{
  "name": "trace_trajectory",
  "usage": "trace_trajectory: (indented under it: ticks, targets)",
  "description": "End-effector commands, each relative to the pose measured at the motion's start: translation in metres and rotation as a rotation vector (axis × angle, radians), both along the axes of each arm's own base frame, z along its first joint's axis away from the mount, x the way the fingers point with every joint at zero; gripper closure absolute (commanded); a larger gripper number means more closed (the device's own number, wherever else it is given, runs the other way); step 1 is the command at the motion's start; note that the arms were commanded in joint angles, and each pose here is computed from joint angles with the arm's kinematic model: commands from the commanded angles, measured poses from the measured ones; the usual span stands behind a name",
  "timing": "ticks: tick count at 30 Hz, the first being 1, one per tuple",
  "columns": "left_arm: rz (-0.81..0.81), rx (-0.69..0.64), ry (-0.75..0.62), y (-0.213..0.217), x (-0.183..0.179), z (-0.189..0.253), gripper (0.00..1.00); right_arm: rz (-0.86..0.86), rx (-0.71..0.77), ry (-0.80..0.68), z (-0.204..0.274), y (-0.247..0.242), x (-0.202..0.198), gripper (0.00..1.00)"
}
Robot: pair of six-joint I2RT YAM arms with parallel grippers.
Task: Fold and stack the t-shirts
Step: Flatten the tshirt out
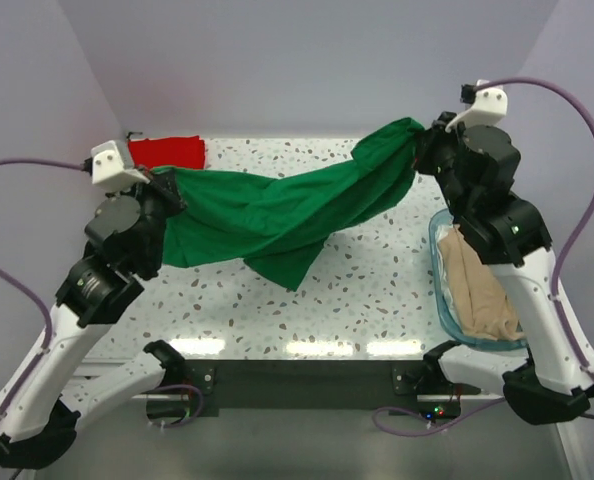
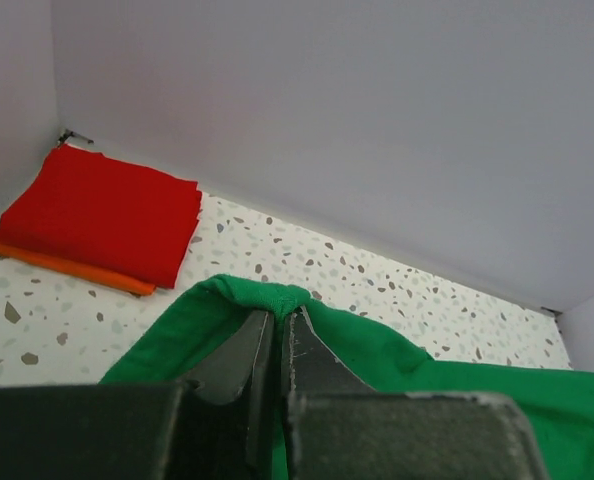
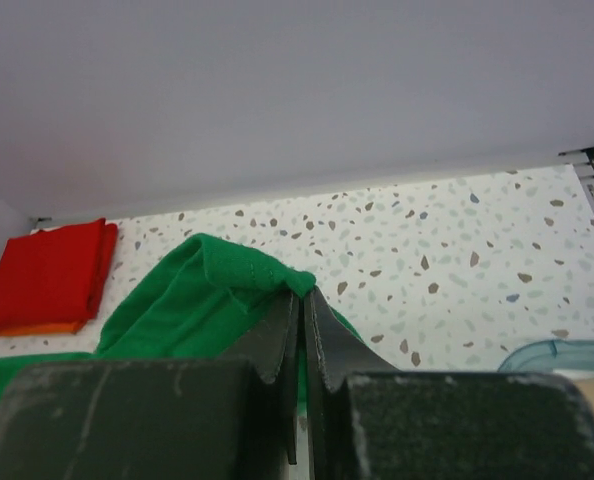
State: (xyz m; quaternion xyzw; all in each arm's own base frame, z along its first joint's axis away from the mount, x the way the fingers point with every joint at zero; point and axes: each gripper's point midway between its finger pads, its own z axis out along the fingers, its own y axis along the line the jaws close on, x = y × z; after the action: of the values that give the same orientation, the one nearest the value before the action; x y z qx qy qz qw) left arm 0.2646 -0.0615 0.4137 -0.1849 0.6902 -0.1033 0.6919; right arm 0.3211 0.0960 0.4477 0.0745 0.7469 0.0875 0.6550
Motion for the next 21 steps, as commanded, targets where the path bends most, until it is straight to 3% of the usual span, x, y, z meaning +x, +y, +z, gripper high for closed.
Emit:
trace_trajectory:
  ticks: [1,5,7,8,9,11,12,13,15,16,19,21]
  targets:
    - [0.053,0.032,-0.084,-0.015,0.041,0.033,1.0,0.009,0.0,-0.061,0.016,0.009,0.052,1.0]
    - [-0.053,0.053,-0.086,-0.052,0.106,0.035,1.0,0.081,0.078,-0.038,0.01,0.022,0.123,1.0]
    - [-0.064,0.007,-0.132,-0.043,0.132,0.057,1.0,0.11,0.112,-0.091,0.031,0.024,0.143,1.0]
    - [-0.127,0.017,-0.094,-0.058,0.158,0.042,1.0,0.106,0.125,-0.069,0.02,0.023,0.165,1.0]
    - [-0.114,0.011,-0.095,-0.047,0.174,0.045,1.0,0.125,0.144,-0.111,0.04,0.025,0.17,1.0]
    - [-0.182,-0.004,-0.153,-0.051,0.193,0.077,1.0,0.12,0.164,-0.139,0.052,0.017,0.184,1.0]
    - [-0.179,0.002,-0.1,-0.047,0.22,0.059,1.0,0.117,0.17,-0.165,0.063,0.015,0.193,1.0]
    - [-0.195,-0.011,-0.167,-0.045,0.222,0.094,1.0,0.115,0.183,-0.188,0.074,0.012,0.194,1.0]
    - [-0.245,-0.012,-0.135,-0.046,0.247,0.087,1.0,0.1,0.198,-0.264,0.103,-0.003,0.19,1.0]
    - [-0.256,-0.018,-0.199,-0.044,0.244,0.118,1.0,0.093,0.204,-0.296,0.116,-0.007,0.184,1.0]
    - [-0.279,-0.026,-0.23,-0.033,0.248,0.134,1.0,0.069,0.213,-0.409,0.158,-0.024,0.151,1.0]
    - [-0.273,-0.044,-0.255,-0.019,0.243,0.143,1.0,0.069,0.208,-0.419,0.157,-0.026,0.142,1.0]
